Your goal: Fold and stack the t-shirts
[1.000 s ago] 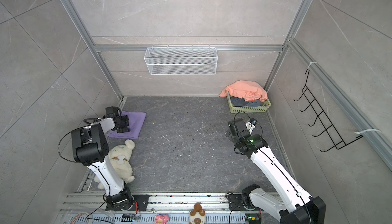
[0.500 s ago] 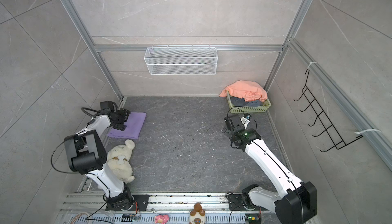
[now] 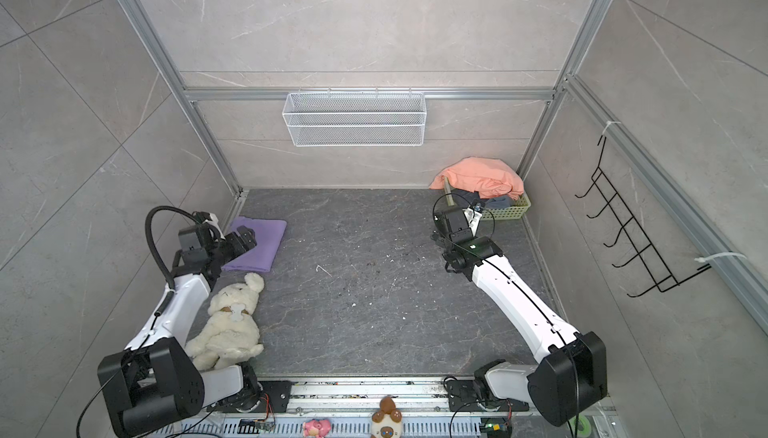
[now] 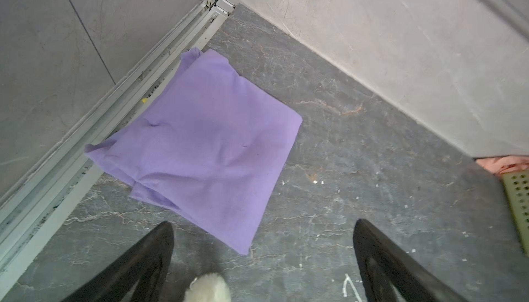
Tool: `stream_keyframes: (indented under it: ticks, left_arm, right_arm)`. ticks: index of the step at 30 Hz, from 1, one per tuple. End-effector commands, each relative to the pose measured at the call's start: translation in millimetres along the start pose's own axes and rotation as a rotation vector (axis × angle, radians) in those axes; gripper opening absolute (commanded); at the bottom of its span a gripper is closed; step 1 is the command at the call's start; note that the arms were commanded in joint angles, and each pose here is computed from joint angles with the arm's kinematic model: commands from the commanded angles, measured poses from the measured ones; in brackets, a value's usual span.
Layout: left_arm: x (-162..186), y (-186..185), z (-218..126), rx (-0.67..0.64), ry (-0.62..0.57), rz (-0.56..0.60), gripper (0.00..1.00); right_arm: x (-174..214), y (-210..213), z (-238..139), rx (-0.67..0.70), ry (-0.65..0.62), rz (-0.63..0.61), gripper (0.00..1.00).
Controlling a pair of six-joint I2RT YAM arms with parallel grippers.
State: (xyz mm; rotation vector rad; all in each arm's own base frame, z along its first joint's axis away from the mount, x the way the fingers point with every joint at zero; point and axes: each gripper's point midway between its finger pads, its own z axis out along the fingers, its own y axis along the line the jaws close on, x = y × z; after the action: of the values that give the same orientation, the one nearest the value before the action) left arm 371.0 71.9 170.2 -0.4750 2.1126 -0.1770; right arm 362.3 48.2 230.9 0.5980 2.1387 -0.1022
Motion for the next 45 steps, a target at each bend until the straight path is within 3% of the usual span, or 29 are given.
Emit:
stream_keyframes:
  ticks: [1,9,14,18,20,26,31,45]
  left_arm:
    - [-29,-5,-5,0.011,-0.183,0.163,1.00]
    - [24,18,26,-0.015,-0.130,0.088,1.00]
    - [48,32,42,-0.044,-0.164,0.088,1.00]
    - [51,21,46,0.007,-0.157,0.120,1.00]
    - [52,16,47,0.026,-0.150,0.143,1.00]
    - [73,-20,58,0.027,-0.219,0.363,1.00]
    - [77,-14,56,-0.005,-0.193,0.347,1.00]
    - [75,-15,56,-0.007,-0.200,0.348,1.00]
  right_arm:
    - [-27,-9,-10,0.042,-0.105,0.010,0.99]
    - [-31,-23,-15,0.064,-0.187,-0.003,0.99]
    - [-28,-35,-12,0.075,-0.296,-0.057,0.99]
    - [-15,-49,0,0.165,-0.303,-0.177,0.99]
    - [-6,-47,6,0.143,-0.303,-0.197,0.99]
    - [17,-47,21,0.099,-0.279,-0.216,0.99]
    - [29,-57,34,0.132,-0.278,-0.261,0.99]
    - [62,-87,76,0.040,-0.345,-0.181,0.99]
